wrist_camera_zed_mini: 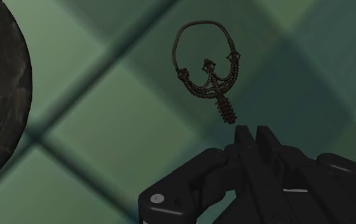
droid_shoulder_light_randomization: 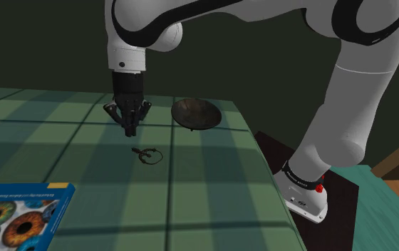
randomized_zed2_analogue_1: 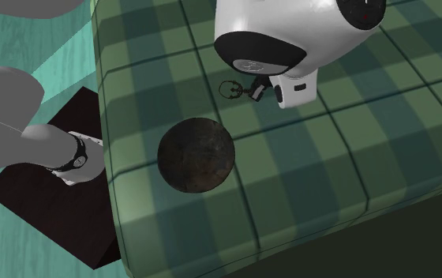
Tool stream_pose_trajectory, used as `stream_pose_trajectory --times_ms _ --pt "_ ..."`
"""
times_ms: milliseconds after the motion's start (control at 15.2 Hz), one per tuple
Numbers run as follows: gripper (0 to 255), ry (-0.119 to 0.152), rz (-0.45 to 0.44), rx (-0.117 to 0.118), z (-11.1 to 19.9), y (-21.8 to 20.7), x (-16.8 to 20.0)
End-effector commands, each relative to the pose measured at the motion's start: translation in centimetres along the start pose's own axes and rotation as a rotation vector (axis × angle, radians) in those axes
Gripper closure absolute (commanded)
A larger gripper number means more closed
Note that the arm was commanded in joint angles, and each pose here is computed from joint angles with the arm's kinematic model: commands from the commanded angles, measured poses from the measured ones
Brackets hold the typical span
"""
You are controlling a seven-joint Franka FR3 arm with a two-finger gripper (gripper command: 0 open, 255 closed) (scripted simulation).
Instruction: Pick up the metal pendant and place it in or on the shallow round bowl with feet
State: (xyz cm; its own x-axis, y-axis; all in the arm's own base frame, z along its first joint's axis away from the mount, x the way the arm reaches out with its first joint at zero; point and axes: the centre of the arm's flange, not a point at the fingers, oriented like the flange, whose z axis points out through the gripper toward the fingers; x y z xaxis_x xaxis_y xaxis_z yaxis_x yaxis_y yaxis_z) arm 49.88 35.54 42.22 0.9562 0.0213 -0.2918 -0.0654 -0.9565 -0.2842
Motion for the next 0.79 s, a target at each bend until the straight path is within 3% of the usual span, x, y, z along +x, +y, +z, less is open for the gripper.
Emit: stream_pose_trajectory --times_ms 0,330,396,660,726 --pt "255 0.000 0.000 0.000 0.0 0.0 0.0" --pt "255 0.000 0.000 0.000 0.0 0.0 0.0" --pt "0 0.000 0.000 0.000 0.0 0.0 0.0" --pt "0 0.428 -0.005 -0.279 4.4 -2.6 -10.8" --pt "0 0.451 -0.005 -0.294 4.8 -2.7 -11.3"
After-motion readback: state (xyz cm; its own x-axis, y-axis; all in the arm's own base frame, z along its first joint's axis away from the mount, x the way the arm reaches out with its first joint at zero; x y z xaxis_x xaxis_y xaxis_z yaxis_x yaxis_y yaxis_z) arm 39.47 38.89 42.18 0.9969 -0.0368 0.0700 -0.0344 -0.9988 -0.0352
